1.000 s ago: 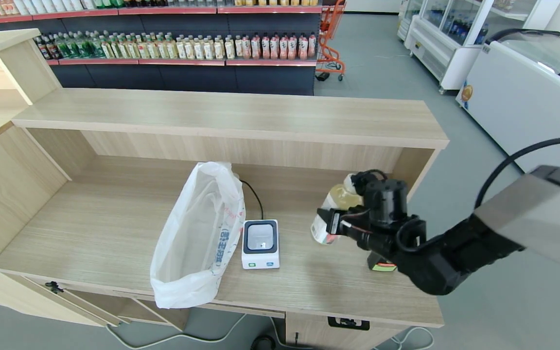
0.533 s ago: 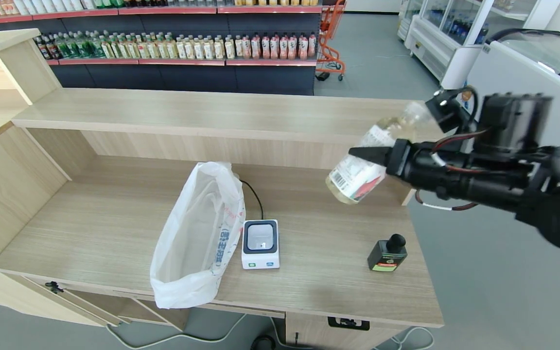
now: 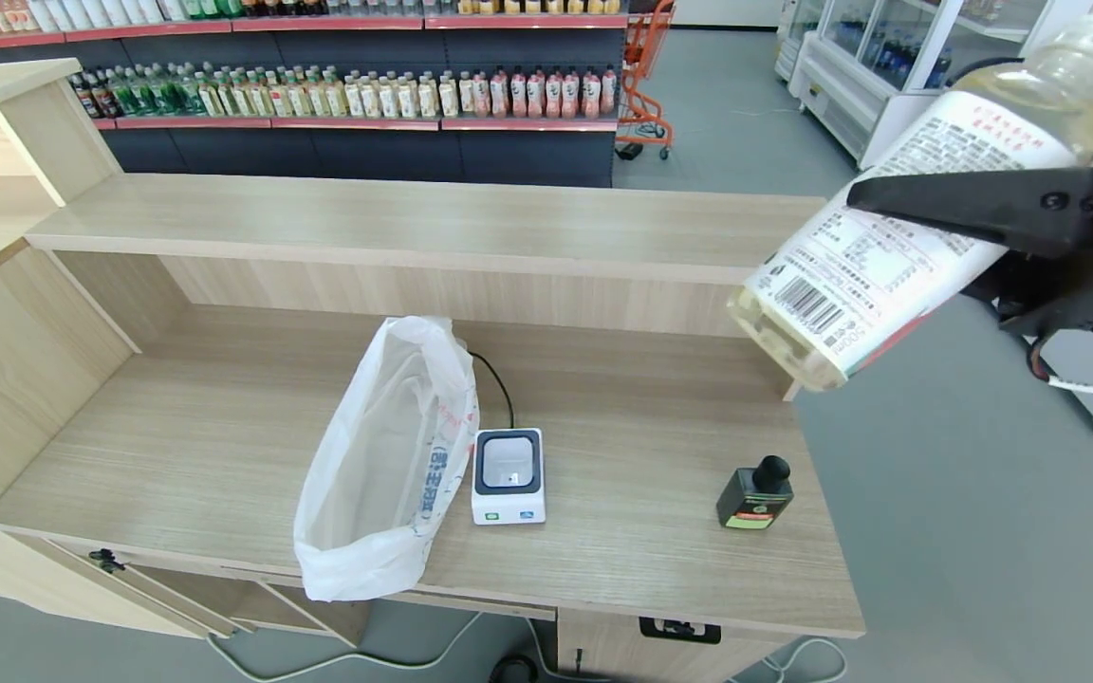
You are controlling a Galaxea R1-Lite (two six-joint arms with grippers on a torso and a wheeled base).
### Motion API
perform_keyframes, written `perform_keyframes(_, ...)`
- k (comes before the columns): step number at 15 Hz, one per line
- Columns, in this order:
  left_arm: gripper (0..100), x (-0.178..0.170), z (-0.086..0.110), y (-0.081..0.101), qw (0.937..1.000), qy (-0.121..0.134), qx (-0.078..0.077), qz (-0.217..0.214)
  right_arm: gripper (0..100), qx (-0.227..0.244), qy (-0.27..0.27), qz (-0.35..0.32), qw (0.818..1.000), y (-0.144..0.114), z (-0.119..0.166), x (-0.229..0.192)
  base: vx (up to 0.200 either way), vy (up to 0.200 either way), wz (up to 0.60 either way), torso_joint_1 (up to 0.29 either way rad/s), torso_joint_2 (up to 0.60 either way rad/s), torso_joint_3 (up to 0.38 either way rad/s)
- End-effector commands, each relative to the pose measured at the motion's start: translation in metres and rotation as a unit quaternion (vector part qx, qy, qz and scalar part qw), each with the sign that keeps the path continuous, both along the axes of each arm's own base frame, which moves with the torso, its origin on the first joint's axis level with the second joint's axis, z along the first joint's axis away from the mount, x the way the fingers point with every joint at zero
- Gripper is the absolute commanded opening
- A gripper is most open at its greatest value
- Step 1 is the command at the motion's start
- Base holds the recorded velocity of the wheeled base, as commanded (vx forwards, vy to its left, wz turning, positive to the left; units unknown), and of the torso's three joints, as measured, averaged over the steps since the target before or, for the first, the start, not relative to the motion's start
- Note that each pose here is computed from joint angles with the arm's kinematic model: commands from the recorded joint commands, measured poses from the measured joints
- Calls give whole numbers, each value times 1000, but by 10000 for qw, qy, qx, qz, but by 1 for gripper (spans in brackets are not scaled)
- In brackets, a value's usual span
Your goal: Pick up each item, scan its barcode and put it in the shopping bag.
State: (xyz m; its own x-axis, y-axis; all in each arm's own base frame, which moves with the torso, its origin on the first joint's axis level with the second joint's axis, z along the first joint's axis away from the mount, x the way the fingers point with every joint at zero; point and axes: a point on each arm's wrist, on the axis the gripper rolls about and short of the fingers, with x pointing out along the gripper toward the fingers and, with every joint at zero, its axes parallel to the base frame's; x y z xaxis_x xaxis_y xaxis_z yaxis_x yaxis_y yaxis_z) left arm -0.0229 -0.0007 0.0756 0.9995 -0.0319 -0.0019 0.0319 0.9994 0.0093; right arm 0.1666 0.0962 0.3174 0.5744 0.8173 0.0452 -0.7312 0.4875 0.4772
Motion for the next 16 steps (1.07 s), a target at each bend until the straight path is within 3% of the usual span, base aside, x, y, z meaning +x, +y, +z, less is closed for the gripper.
perform_keyframes(1, 0, 0, 0, 0, 10000, -2, -1, -1, 0, 57, -128, 411, 9991, 4, 2, -22, 0, 0, 0, 0, 0, 0)
perform_keyframes(7, 0, 0, 0, 0, 10000, 6, -1, -1, 0, -380, -322, 1699, 9842, 18, -32, -68, 0, 0, 0, 0, 0, 0)
perform_keyframes(16, 0, 0, 0, 0, 10000, -2, -1, -1, 0, -555, -273, 1843, 9809, 14, -44, -78, 0, 0, 0, 0, 0, 0)
